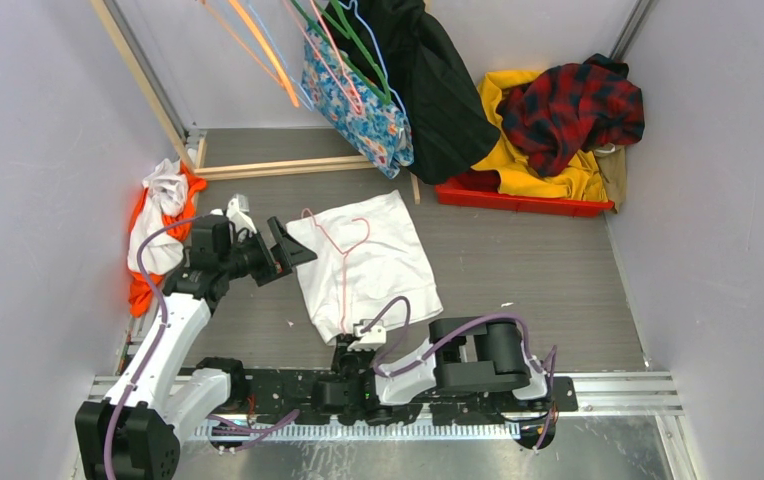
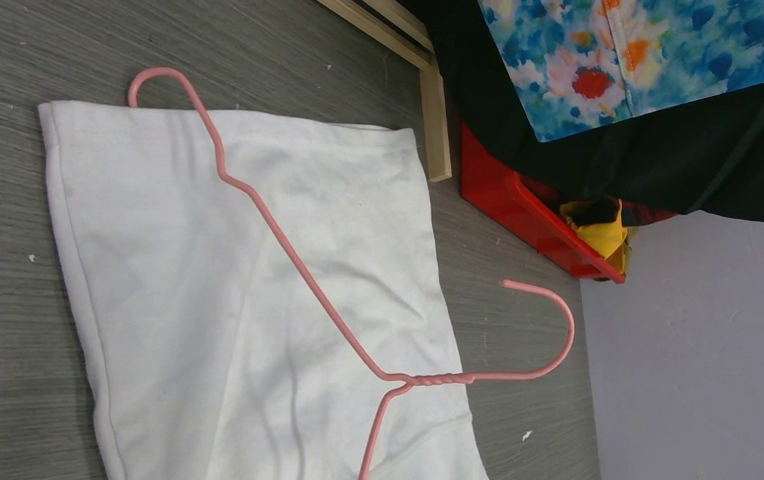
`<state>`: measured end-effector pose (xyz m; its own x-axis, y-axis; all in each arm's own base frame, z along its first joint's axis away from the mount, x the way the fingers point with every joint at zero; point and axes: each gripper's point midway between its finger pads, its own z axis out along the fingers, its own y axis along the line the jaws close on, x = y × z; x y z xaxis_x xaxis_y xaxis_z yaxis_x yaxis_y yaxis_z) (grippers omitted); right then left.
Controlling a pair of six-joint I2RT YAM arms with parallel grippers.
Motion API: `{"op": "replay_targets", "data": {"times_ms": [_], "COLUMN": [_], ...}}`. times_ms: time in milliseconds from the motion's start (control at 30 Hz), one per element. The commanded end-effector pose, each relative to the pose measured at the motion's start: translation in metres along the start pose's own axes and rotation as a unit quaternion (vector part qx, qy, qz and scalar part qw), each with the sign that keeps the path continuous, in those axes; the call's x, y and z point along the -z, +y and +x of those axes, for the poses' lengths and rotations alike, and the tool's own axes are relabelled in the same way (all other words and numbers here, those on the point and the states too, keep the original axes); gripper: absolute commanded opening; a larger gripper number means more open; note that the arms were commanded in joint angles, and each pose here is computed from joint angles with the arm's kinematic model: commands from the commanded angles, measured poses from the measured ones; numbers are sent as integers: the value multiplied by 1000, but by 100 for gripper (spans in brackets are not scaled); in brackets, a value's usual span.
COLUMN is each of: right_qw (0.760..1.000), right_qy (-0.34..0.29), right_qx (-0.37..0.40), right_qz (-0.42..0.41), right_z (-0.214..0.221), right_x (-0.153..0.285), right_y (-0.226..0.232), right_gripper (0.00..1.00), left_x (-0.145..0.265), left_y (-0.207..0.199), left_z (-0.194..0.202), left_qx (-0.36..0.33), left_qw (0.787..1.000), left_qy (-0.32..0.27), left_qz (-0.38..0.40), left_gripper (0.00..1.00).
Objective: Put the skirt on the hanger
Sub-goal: Hang the skirt on the hanger.
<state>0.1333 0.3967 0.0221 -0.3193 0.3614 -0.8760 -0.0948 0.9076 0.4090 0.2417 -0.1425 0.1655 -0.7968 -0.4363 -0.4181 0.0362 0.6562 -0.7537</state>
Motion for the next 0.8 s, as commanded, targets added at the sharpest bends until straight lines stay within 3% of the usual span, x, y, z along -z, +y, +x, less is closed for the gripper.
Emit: {"op": "replay_targets", "data": {"times_ms": [0,233,467,633,767], "right_qw": [999,999,998,996,995], "right_qy": [-13,-15,22,39,57], "right_qx": [19,22,51,72,73], "right_qz": [22,24,-18,-32,-45], "right_z": [-12,-18,-11,-10,-8], "right_x": [0,2,4,4,1], "right_y": [-29,-62,-50,-41,-40], "right_gripper": [1,1,1,1,1], "left_x": [-1,-8,-30,-60,-75], "left_y": [-11,-6,-2,-5,4], "left_z": [-13,-14,-11,7,24], "left_qx": [-16,-7,10,11,25], "left_qw": [999,1000,1000,999,998], "left_qy": [-18,-17,-11,21,45], "left_qz": [23,23,26,27,24], "left_gripper": [98,97,90,67,61]}}
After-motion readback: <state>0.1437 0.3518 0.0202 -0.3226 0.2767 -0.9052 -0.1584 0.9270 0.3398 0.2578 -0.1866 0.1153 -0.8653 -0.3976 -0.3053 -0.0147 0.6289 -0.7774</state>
